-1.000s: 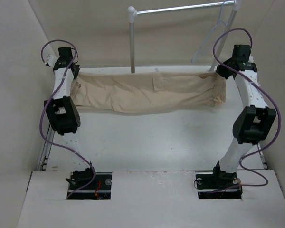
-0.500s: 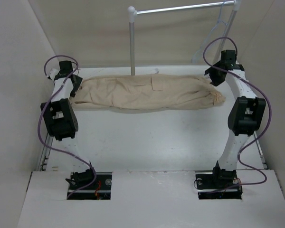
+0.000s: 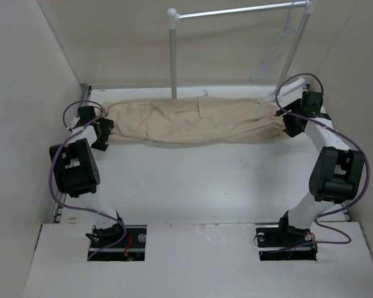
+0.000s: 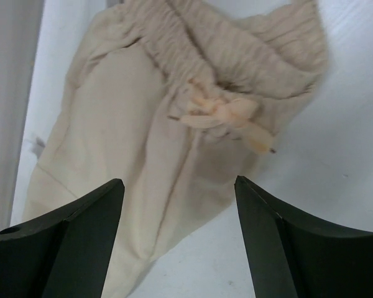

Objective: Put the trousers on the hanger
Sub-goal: Fold the trousers at the center of the board.

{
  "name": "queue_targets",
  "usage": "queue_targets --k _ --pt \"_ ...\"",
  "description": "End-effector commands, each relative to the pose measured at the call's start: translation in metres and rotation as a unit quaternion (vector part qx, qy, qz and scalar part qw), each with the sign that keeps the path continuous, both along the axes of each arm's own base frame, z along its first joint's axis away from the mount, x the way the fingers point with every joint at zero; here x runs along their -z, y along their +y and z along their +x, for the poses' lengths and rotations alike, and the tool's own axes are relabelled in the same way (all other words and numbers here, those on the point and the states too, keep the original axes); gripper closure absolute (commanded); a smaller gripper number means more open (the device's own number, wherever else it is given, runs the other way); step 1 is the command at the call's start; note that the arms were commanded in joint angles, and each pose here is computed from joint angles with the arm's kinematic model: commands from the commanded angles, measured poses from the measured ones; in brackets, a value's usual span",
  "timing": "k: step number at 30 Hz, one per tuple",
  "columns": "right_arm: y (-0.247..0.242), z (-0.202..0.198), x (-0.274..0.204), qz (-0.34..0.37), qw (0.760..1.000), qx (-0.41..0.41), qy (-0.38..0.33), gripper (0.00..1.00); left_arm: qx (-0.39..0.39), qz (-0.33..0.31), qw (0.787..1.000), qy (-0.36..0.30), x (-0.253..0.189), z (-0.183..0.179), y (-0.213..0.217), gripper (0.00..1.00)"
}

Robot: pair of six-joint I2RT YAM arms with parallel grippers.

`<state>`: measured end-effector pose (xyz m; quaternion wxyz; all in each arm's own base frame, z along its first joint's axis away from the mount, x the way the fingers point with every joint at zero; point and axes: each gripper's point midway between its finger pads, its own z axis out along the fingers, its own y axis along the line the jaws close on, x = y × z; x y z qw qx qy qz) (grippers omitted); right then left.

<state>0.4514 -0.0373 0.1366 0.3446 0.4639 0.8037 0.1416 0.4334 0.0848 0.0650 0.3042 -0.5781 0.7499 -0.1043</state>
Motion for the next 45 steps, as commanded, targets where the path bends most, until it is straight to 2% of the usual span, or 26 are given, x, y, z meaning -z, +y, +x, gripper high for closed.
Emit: queue_targets --k 1,5,10,15,17,19,21,24,32,36,38,39,40,42,44,45 --pt "-0.011 0.005 -0.003 0.008 0.999 0.004 -0.031 0.21 -0.037 -0.017 0.999 -0.013 0.006 0.012 0.016 0.22" --pt "-0.024 -0.005 0.022 0.015 1.000 0.020 -0.007 0.20 -0.066 -0.003 0.998 -0.002 0.022 0.015 0.035 0.22" --pt "-0.037 0.003 0.051 0.022 0.999 0.034 0.020 0.22 -0.074 -0.004 0.997 0.005 0.034 0.022 0.045 0.24" --pt "-0.050 0.023 0.063 0.025 0.998 0.047 0.028 0.29 -0.073 -0.004 0.997 0.013 0.042 0.029 0.047 0.34" --pt "-0.053 0.034 0.065 0.026 0.998 0.048 0.030 0.38 -0.073 -0.001 0.997 0.013 0.043 0.032 0.049 0.42" --pt "-0.054 0.035 0.068 0.030 0.997 0.053 0.042 0.70 -0.074 0.000 0.997 0.014 0.044 0.033 0.050 0.64" --pt "-0.058 0.026 0.063 0.022 0.996 0.070 0.046 0.88 -0.075 0.001 0.997 0.011 0.037 0.032 0.050 0.80" --pt "-0.067 -0.002 0.051 0.008 0.994 0.096 0.043 0.94 -0.085 0.018 0.996 0.015 0.021 0.017 0.056 0.89" --pt "-0.068 -0.098 0.032 0.009 0.988 0.155 0.022 0.97 -0.121 0.053 0.986 0.106 -0.002 -0.086 0.066 0.92" --pt "-0.060 -0.142 0.030 0.024 0.985 0.172 0.018 0.96 -0.124 0.073 0.978 0.149 -0.001 -0.141 0.061 0.92" --pt "-0.061 -0.160 0.036 0.037 0.982 0.182 0.021 0.91 -0.124 0.075 0.974 0.175 0.009 -0.168 0.055 0.86" --pt "-0.061 -0.169 0.040 0.040 0.981 0.188 0.022 0.86 -0.127 0.073 0.971 0.187 0.015 -0.181 0.053 0.79" --pt "-0.059 -0.176 0.044 0.042 0.980 0.191 0.024 0.80 -0.130 0.066 0.970 0.194 0.021 -0.191 0.051 0.71" --pt "-0.053 -0.181 0.044 0.039 0.981 0.189 0.020 0.57 -0.135 0.055 0.971 0.192 0.020 -0.203 0.047 0.54" --pt "-0.041 -0.180 0.041 0.042 0.985 0.167 0.025 0.37 -0.136 0.060 0.975 0.165 0.000 -0.203 0.046 0.39" --pt "-0.037 -0.179 0.034 0.036 0.987 0.158 0.022 0.31 -0.134 0.071 0.977 0.147 -0.016 -0.201 0.046 0.34"
